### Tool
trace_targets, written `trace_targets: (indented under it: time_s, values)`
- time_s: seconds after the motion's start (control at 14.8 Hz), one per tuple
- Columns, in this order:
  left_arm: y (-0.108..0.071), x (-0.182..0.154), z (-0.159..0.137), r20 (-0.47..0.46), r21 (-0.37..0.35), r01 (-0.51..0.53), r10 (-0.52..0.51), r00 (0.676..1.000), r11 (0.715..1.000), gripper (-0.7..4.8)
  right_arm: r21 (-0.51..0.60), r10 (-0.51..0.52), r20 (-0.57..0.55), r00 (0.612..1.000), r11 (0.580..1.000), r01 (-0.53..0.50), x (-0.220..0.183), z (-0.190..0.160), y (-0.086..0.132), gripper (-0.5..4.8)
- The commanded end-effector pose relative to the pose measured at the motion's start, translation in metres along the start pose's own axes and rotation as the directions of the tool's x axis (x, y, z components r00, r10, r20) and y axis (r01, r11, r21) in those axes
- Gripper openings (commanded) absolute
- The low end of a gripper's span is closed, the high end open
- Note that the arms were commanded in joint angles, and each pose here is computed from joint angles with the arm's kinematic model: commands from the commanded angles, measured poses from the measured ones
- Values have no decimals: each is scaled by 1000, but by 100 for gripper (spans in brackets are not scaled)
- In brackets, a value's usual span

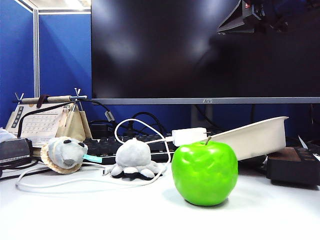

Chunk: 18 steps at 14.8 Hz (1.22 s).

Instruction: Place the tilting octopus upright.

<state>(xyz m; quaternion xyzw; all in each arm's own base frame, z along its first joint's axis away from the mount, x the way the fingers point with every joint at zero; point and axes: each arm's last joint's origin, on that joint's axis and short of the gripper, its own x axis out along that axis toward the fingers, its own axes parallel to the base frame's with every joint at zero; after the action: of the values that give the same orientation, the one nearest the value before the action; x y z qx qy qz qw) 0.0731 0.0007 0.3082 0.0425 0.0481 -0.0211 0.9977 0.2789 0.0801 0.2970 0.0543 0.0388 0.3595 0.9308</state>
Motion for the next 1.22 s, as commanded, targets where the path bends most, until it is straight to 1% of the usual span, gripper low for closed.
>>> trace_targets:
  time_s: [0.07,0.14,0.27,0.47,0.74,0.88,1.08,1.22]
  values:
    - [-4,12,-33,24,-74,60,-58,998,996,-6,-11,2,14,1000,1000,-1,0,2,1,-1]
    - [-5,12,-45,30,-90,60,-57,998,994,-6,-11,2,14,1000,1000,-1,0,2,1,-1]
    - [-6,10,-60,50,-97,59,-54,997,994,-6,-11,2,14,1000,1000,-1,0,2,1,-1]
    - [-7,9,-70,62,-95,57,-51,997,994,-6,-11,2,14,1000,1000,-1,0,2,1,-1]
    - [-8,17,-85,43,-101,57,-53,998,993,-6,-11,2,14,1000,1000,-1,0,2,1,-1]
    - [-8,20,-90,63,-98,57,-51,997,994,-6,-11,2,14,1000,1000,-1,0,2,1,-1]
    - [-9,23,-102,133,-92,58,-46,990,994,-6,-11,2,14,1000,1000,-2,0,2,1,-1]
    - [-9,24,-106,124,-102,59,-46,991,993,-6,-11,2,14,1000,1000,-1,0,2,1,-1]
